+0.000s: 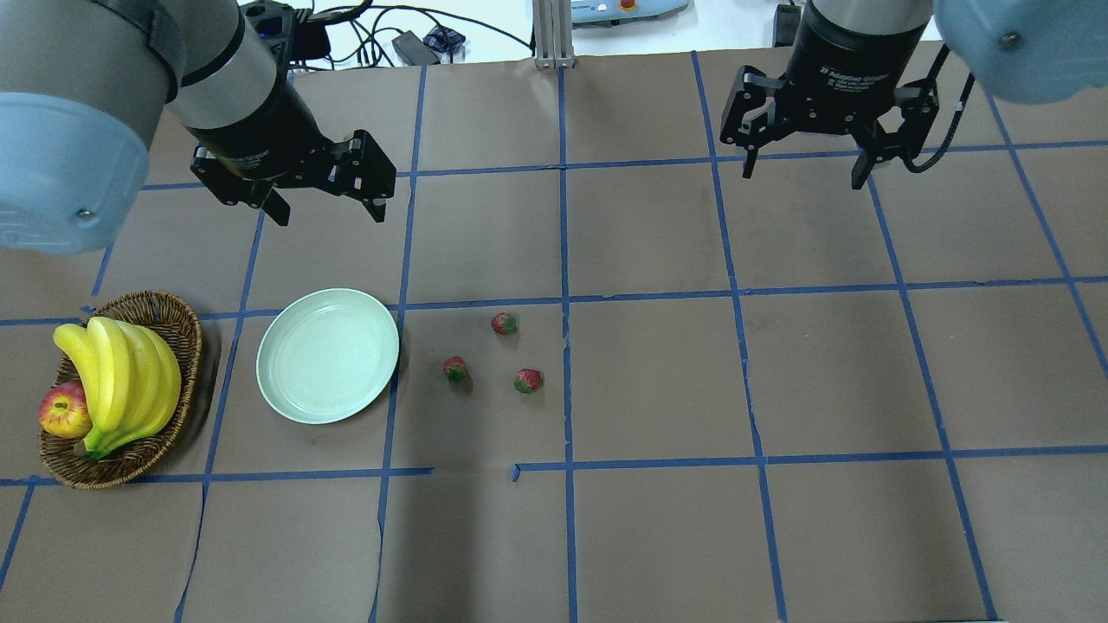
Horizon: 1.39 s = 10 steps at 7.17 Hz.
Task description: Collect all strawberries into plate
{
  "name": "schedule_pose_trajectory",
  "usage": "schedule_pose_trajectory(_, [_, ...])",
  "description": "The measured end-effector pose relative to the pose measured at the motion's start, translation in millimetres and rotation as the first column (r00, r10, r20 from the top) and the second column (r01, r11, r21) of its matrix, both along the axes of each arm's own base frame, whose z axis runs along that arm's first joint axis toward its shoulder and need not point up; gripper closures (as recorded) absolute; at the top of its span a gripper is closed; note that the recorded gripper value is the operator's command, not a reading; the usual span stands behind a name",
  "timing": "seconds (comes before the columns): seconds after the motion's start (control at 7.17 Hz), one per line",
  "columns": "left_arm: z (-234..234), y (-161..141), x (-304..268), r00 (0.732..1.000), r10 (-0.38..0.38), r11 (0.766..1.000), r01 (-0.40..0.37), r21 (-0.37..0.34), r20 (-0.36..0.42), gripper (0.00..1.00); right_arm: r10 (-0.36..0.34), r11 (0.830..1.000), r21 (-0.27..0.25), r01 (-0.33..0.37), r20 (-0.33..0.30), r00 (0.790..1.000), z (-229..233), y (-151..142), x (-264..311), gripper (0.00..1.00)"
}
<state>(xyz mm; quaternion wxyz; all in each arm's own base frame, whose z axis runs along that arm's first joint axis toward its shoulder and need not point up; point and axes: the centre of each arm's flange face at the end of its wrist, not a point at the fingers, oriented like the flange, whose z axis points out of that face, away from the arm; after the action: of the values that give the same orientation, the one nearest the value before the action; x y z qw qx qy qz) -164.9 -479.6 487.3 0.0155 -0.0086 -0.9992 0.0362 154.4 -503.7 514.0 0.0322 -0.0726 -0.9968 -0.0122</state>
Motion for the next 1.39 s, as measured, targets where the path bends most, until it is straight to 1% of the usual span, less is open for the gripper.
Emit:
schedule_pose_trajectory(0.28, [0.6,0.2,0.0,1.0,-0.002,1.0,0.002,-0.001,0.0,0.0,0.024,0.999,-0.045,-0.023,0.01,1.0,0.1,-15.2,1.8,0.0])
schedule_pose_trajectory(0.42, [0.8,0.6,-0.2,1.0,-0.003,1.0,0.003,-0.002,0.0,0.0,0.029,0.998,-0.054,-0.028,0.011,1.0,-1.6,-18.2,3.2,0.0])
schedule_pose_trajectory(0.56, [1.2,0.9,-0.5,1.0,-0.003,1.0,0.003,-0.003,0.0,0.0,0.039,0.998,-0.051,-0.039,0.009,0.999,-4.7,-17.9,5.6,0.0])
schedule_pose_trajectory(0.84, [2.6,0.8,-0.3,1.0,-0.003,1.0,0.003,-0.005,0.0,0.0,0.083,0.996,-0.038,-0.083,0.01,0.997,-8.0,-16.0,9.2,0.0])
schedule_pose_trajectory(1.25, [3.4,0.7,-0.4,1.0,-0.004,1.0,0.004,-0.007,0.0,0.0,0.104,0.994,-0.033,-0.104,0.015,0.994,-6.0,-14.1,8.4,0.01])
schedule_pose_trajectory(1.39, [3.5,0.7,-0.5,1.0,-0.005,1.0,0.005,-0.007,0.0,0.0,0.135,0.99,-0.034,-0.135,0.016,0.991,-4.4,-12.4,9.2,0.01])
